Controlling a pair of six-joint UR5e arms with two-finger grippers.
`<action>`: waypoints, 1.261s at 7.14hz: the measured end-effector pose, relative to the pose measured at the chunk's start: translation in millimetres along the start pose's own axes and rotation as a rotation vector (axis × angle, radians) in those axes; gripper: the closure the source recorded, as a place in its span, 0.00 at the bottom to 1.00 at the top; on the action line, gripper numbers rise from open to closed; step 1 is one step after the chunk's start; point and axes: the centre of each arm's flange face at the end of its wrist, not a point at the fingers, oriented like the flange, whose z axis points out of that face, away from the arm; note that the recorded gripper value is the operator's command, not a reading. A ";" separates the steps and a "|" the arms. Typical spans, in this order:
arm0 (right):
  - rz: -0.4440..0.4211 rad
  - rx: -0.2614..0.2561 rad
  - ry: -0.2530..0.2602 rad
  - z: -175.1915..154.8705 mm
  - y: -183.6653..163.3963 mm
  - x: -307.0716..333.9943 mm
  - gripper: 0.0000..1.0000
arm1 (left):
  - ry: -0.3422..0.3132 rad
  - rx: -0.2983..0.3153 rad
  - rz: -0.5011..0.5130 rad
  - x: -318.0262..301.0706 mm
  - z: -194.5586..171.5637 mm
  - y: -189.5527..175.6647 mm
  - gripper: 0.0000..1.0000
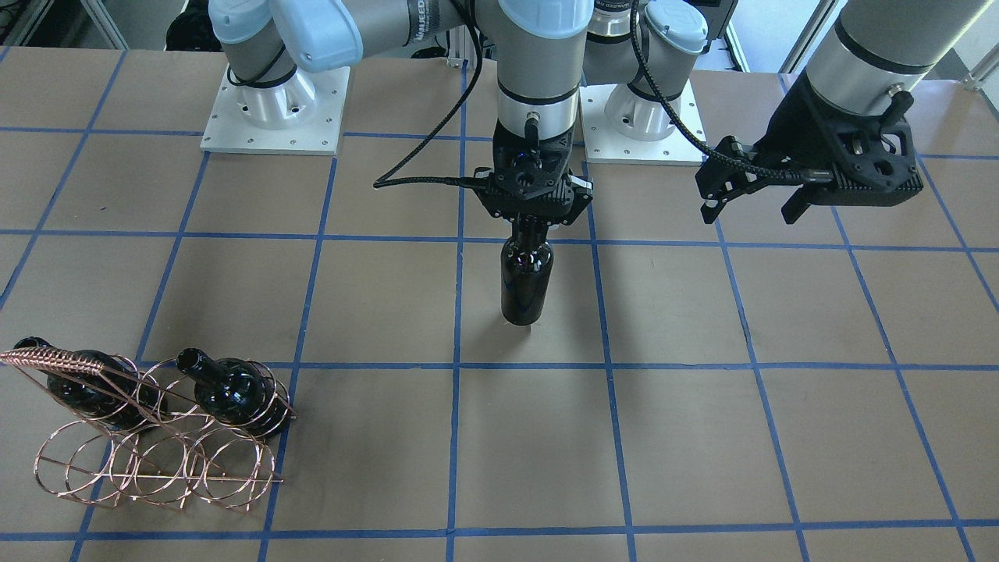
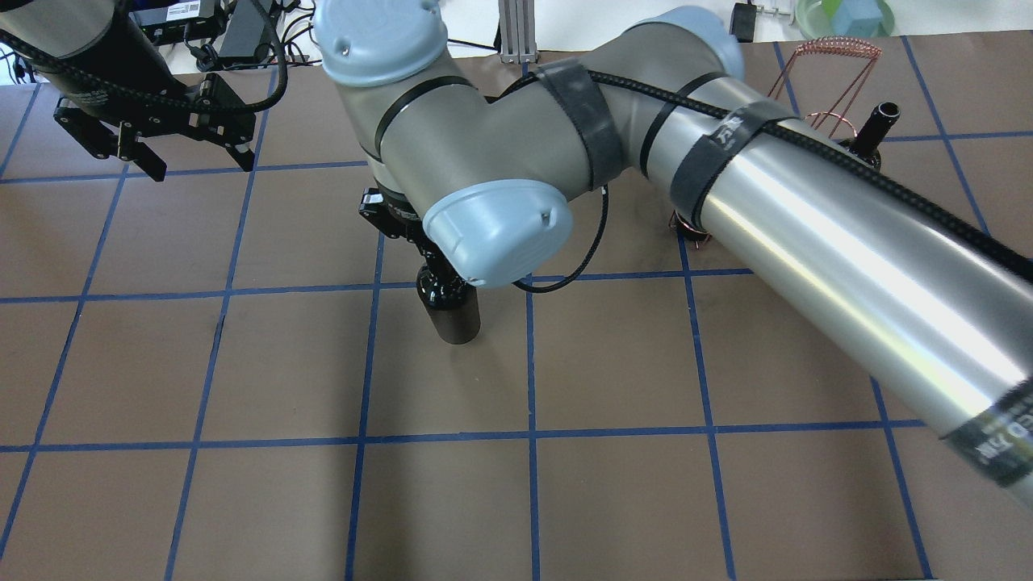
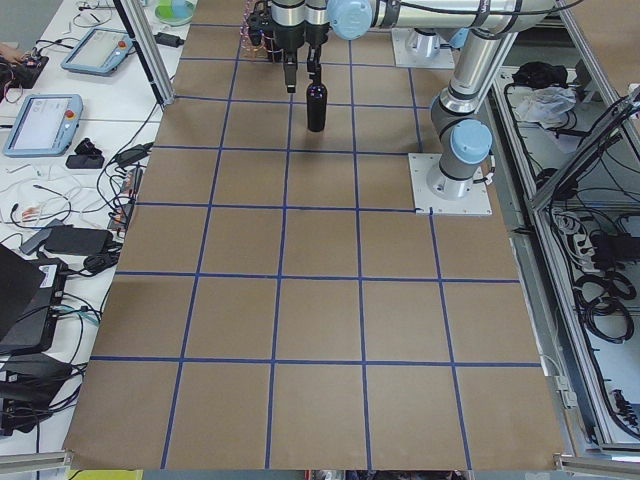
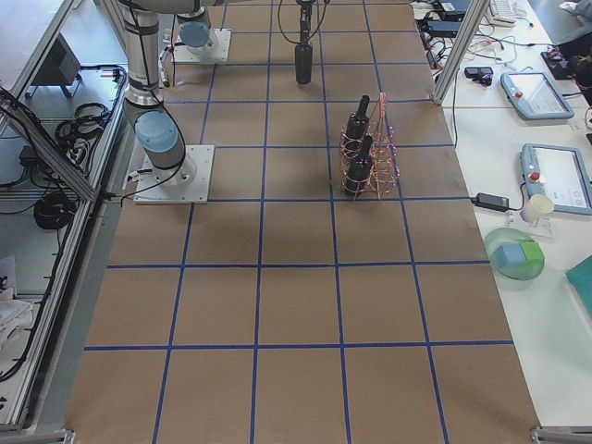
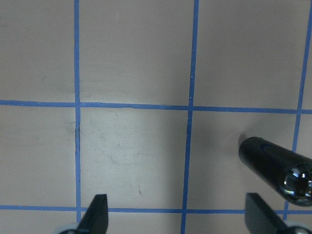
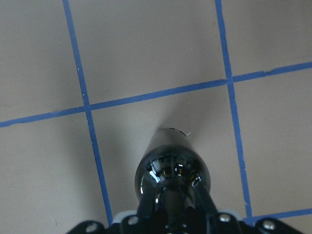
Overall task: Place wine into wine basket
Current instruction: 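Lift the bottle and carry it over the copper wine rack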
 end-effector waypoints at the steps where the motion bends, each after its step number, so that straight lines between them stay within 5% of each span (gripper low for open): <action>1: -0.013 -0.002 0.010 -27.6 -11.7 31.3 0.85 | 0.001 -0.001 0.000 0.1 0.4 0.0 0.00; 4: -0.080 -0.038 0.054 -94.7 -54.3 156.3 0.85 | 0.005 0.002 0.012 9.7 -0.3 2.9 0.00; 9: -0.197 -0.036 0.086 -143.1 -127.2 350.6 0.86 | 0.000 0.011 0.073 62.0 -6.3 22.2 0.00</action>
